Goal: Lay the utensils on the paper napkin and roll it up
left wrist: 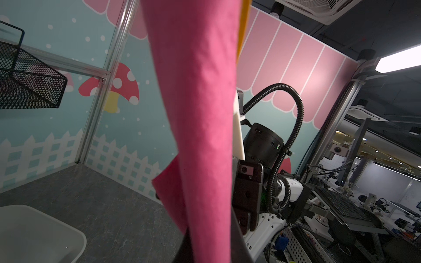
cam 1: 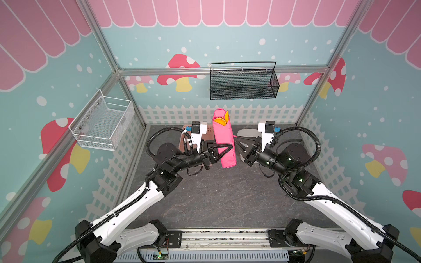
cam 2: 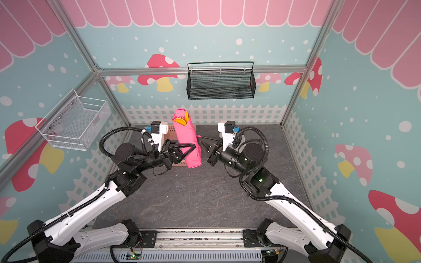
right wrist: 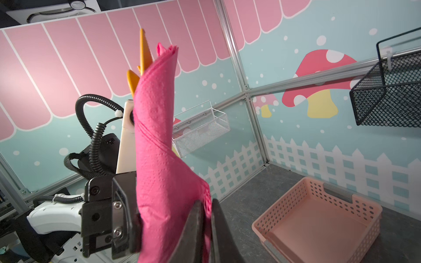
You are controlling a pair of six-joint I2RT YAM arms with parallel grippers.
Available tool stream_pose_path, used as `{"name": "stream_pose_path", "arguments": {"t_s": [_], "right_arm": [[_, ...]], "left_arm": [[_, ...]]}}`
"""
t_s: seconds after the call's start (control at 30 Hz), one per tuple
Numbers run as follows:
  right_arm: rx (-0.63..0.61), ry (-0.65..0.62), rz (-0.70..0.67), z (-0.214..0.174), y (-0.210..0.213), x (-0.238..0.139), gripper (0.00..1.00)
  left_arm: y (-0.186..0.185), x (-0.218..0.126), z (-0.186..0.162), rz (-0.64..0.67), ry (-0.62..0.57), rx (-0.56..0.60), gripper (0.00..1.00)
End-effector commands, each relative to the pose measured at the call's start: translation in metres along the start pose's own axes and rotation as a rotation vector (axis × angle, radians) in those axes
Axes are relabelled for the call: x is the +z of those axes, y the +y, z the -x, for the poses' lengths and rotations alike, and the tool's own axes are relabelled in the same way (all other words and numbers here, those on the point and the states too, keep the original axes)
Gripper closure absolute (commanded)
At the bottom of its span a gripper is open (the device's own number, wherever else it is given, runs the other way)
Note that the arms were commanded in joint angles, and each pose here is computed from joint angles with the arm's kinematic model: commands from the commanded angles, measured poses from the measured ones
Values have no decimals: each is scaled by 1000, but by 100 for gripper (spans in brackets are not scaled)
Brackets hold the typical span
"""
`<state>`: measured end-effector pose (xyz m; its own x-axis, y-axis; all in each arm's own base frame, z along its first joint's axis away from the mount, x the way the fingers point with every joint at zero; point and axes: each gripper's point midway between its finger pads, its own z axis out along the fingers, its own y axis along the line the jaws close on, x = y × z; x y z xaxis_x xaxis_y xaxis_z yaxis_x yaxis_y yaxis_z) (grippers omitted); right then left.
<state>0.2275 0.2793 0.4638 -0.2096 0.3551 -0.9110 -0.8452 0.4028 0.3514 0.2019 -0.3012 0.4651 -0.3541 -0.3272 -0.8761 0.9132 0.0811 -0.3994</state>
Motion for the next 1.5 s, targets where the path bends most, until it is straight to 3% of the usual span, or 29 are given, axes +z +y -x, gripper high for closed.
{"name": "stream_pose_path", "arguments": {"t_s": [0.0, 0.23, 0.43, 0.6, 0.9, 1.47], "right_arm": [[-17, -31, -58, 11, -3, -16, 79], [-41, -7, -138, 18, -4, -40, 67], [-85, 64, 3, 6, 20, -40, 66], [-85, 151, 106, -11, 32, -30, 66], [-84, 180, 75, -18, 22, -19, 64], [-64, 213, 103, -29, 22, -14, 63]], "left_arm": [[9, -5, 5, 87, -12, 33, 94], [29, -10, 2, 217, 2, 45, 95], [36, -9, 2, 250, 12, 40, 100], [33, -9, 3, 234, 13, 37, 100], [17, -2, 0, 135, 40, 23, 100], [9, 3, 0, 68, 44, 12, 100]]}}
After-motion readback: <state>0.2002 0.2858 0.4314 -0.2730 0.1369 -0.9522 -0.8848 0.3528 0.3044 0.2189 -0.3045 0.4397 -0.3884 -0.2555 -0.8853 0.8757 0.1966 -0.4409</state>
